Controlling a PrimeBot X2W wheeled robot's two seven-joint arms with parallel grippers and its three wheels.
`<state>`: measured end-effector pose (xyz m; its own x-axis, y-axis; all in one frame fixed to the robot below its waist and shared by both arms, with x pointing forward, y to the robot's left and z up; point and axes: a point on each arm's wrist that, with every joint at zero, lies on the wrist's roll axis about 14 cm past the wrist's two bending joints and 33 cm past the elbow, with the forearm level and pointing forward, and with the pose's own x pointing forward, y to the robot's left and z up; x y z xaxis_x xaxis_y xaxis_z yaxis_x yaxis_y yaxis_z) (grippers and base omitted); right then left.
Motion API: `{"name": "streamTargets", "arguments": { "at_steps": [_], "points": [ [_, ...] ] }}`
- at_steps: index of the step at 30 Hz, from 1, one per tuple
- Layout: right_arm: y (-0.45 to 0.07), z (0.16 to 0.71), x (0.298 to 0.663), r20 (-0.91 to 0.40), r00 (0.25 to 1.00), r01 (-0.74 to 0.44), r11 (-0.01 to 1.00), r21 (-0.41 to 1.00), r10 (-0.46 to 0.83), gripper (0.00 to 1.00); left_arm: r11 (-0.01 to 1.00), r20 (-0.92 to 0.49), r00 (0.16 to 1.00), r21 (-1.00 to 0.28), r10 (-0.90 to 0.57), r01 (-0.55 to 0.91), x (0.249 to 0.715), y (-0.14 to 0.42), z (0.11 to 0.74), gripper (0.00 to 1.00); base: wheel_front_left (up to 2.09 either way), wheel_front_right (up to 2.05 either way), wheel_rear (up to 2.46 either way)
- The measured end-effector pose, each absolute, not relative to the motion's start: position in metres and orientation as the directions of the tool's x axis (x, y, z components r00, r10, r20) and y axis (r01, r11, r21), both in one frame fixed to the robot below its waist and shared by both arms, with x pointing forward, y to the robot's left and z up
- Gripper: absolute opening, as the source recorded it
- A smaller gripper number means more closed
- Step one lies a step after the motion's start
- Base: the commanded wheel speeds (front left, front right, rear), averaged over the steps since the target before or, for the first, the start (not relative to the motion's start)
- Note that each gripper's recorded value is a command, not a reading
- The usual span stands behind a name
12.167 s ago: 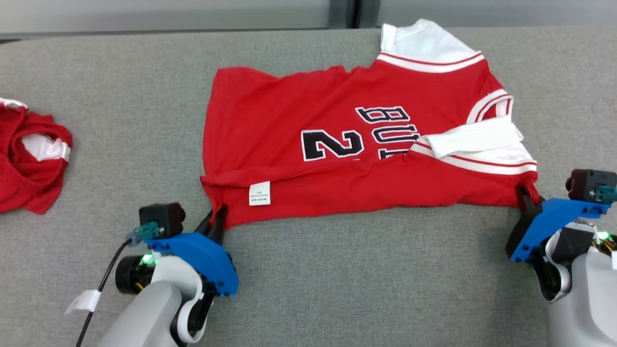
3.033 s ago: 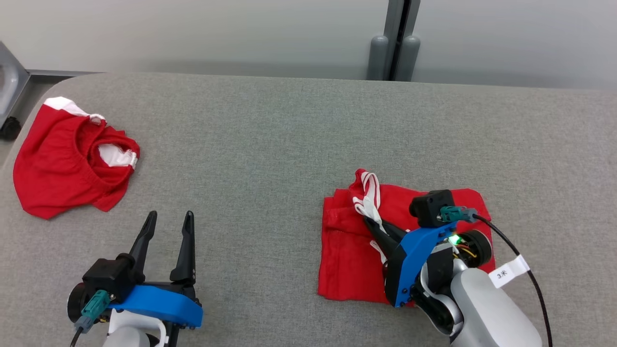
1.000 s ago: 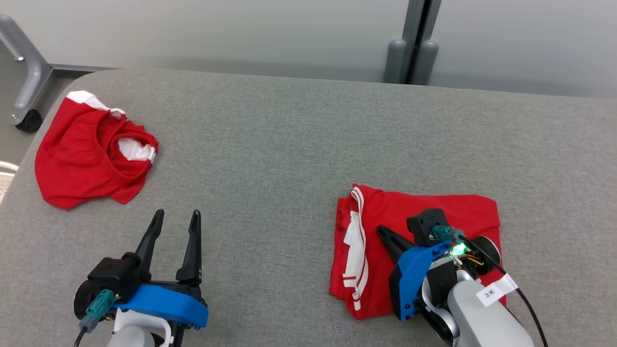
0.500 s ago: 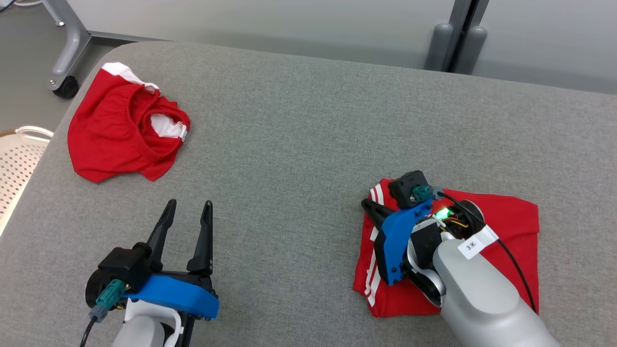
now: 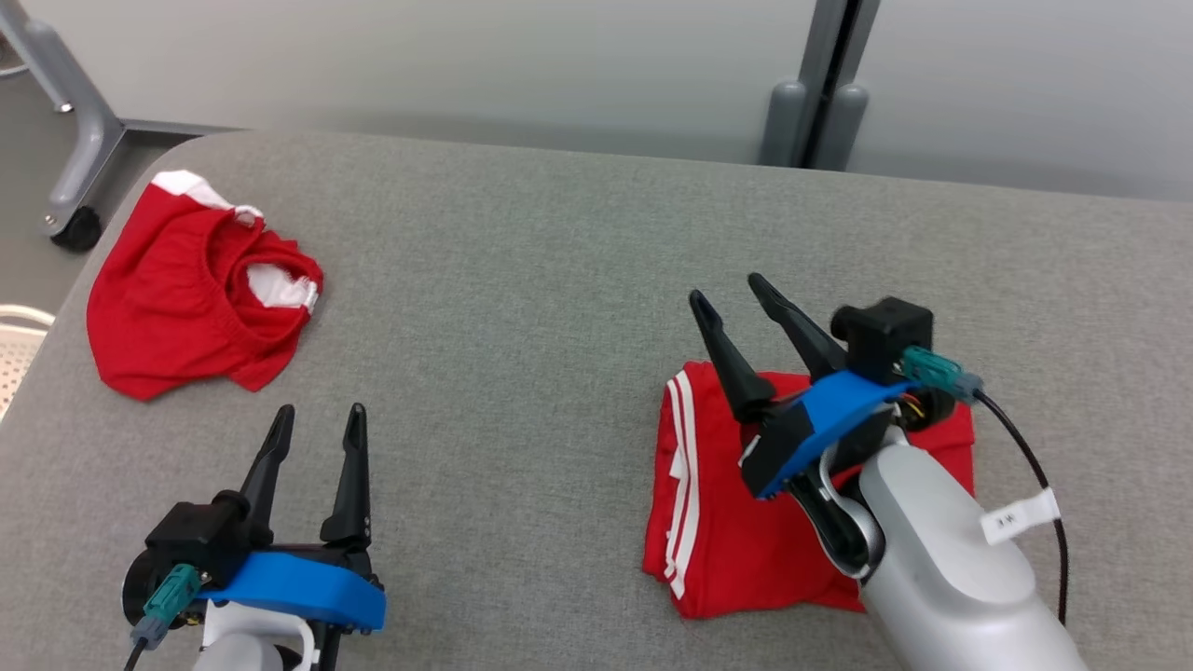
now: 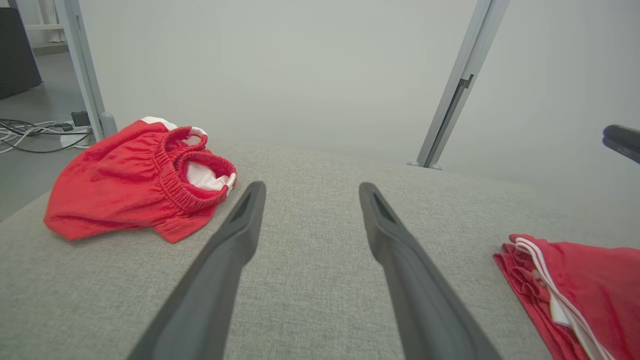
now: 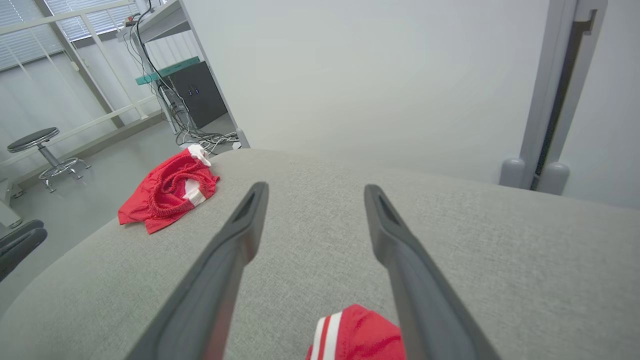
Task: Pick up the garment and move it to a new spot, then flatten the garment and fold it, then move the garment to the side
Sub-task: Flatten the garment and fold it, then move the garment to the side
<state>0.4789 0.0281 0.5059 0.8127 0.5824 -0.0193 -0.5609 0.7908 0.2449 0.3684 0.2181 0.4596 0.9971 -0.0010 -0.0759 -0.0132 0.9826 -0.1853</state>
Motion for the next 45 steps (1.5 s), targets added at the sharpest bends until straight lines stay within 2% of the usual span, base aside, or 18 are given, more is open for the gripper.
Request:
{"name": "streamTargets", "arguments": {
  "at_steps": [5,8,16,29,45],
  "points": [
    [-0.041,0.512,0.469,0.040,0.911,-0.408,0.886,0.219,0.410,1.00,0.983,-0.060,0.998,-0.183,-0.027,0.016,0.368,0.211,0.464,1.00,0.00,0.00,0.00],
    [-0.085,0.507,0.454,0.026,0.951,-0.307,0.934,0.184,0.307,1.00,0.982,-0.048,0.998,-0.183,-0.049,0.039,0.369,0.204,0.467,1.00,0.00,0.00,0.00],
    [-0.156,0.512,0.412,0.007,0.992,-0.129,0.982,0.135,0.129,1.00,0.980,-0.028,0.996,-0.179,-0.088,0.082,0.372,0.191,0.474,1.00,0.00,0.00,0.00],
    [-0.189,0.514,0.373,-0.003,0.999,-0.038,0.988,0.147,0.039,1.00,0.980,-0.043,0.995,-0.183,-0.089,0.079,0.355,0.188,0.470,1.00,0.00,0.00,0.00],
    [-0.191,0.500,0.366,-0.064,0.997,-0.025,0.987,0.160,0.035,1.00,0.982,-0.056,0.996,-0.180,-0.072,0.061,0.349,0.192,0.467,1.00,0.00,0.00,0.00]
  ]
}}
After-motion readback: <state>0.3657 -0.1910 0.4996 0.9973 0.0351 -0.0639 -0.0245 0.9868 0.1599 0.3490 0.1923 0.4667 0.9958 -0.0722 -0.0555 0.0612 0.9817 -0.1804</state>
